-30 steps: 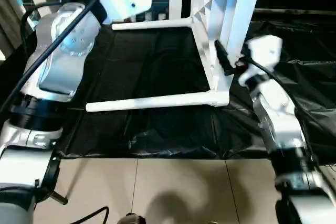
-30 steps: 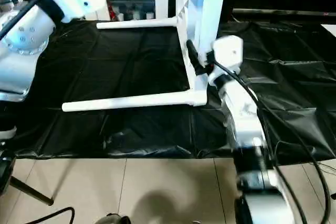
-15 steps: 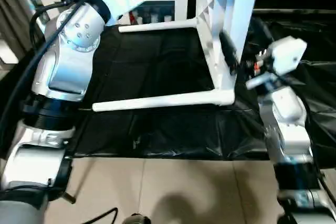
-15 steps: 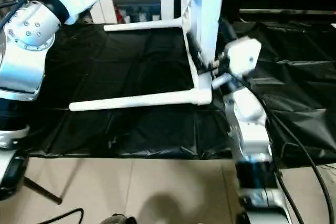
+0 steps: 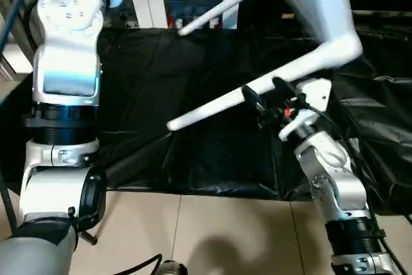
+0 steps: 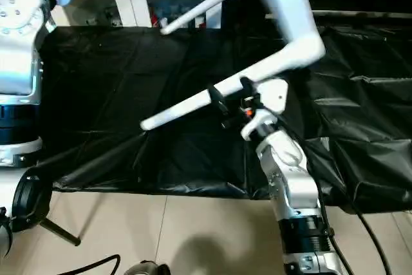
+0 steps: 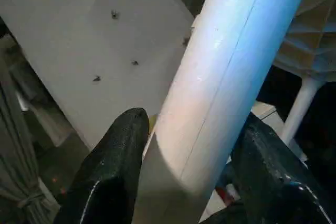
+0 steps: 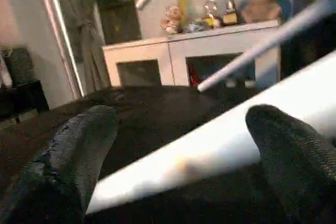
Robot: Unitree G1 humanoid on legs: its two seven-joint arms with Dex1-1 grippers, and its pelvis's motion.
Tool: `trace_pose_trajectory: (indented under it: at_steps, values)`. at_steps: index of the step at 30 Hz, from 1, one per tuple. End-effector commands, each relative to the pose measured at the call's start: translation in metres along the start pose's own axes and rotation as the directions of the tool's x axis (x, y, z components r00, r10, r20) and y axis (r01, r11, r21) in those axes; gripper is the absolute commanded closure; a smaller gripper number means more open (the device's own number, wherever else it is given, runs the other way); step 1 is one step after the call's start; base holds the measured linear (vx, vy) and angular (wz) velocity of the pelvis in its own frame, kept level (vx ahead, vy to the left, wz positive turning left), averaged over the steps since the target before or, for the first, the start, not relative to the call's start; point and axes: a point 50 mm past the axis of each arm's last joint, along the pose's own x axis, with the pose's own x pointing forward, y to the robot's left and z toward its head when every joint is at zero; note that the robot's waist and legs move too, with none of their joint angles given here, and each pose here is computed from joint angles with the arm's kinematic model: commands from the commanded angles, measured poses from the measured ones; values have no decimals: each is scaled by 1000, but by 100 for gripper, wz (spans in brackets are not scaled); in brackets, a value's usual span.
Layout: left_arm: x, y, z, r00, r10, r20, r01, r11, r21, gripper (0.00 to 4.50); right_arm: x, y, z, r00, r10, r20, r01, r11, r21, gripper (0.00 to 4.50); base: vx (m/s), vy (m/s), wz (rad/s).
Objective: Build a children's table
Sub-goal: Flip table
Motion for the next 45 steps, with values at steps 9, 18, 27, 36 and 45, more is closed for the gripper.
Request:
trace_pose_trajectory:
  at_steps: [9, 18, 27, 36, 45]
  values:
    - [-4, -1, -12, 999, 20, -50, -27, 989, -144, 225, 1, -14, -26, 978, -123, -170, 166, 951, 262, 0, 0, 0, 0]
    - [-5, 3, -14, 997, 34, -67, -43, 990, -136, 225, -8, -12, -25, 974, -114, -194, 165, 949, 267, 0, 0, 0, 0]
    - [-4, 3, -16, 997, 28, -71, -37, 990, -134, 225, 13, -21, -16, 981, -149, -126, 181, 935, 305, 0, 0, 0, 0]
    - [-6, 4, -19, 996, 31, -83, -42, 990, -132, 225, 44, -26, -11, 980, -172, -104, 197, 926, 323, 68, 0, 0, 0]
    - [-10, 6, -24, 994, 43, -102, -56, 990, -131, 225, 58, -27, 1, 991, -130, 21, 109, 898, 427, 135, 0, 0, 0]
